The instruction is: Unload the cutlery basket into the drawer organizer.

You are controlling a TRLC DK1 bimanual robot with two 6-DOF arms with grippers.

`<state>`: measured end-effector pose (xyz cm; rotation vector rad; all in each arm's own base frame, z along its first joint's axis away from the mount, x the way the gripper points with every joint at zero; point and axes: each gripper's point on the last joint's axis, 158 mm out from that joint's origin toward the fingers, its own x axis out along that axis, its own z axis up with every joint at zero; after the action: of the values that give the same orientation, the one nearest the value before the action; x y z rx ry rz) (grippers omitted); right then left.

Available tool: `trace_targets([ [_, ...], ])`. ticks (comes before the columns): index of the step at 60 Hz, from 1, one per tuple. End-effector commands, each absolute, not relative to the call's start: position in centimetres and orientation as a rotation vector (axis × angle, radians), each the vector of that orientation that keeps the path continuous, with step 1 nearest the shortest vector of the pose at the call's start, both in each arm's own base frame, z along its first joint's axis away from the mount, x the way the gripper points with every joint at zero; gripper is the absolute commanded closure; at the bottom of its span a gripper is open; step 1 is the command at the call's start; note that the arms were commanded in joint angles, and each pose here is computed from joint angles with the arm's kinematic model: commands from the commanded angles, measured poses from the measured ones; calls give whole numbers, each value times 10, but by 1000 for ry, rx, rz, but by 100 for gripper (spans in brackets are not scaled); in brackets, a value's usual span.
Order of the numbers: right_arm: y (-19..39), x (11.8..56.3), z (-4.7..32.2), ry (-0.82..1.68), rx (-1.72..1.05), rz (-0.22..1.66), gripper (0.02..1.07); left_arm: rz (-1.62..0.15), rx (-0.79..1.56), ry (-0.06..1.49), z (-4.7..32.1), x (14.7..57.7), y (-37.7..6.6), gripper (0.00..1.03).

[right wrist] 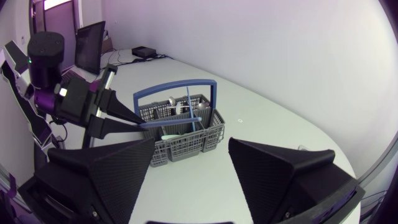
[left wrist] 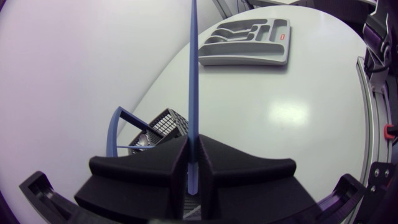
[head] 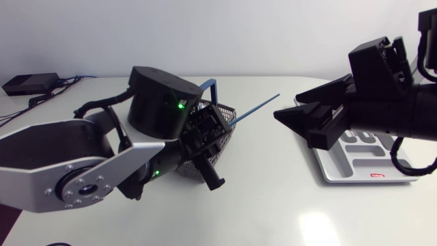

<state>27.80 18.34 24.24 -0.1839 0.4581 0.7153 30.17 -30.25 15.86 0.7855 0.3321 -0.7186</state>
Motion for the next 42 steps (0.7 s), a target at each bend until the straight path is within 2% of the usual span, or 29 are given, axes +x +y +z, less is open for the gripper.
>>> trace_targets([
  [1,189,281,249,477,-112,723,20,-703,666,371,166,313,-309,100],
  [23,230,301,251,565,49,883,22,-778,323,458,198,321,-334,100],
  [27,234,311,256,557,95,905,29,-795,279,447,203,319,-340,100],
  [33,239,325,256,565,136,915,32,-809,238,432,210,318,-346,100],
  [42,249,339,253,571,165,936,54,-799,188,412,220,322,-347,100],
])
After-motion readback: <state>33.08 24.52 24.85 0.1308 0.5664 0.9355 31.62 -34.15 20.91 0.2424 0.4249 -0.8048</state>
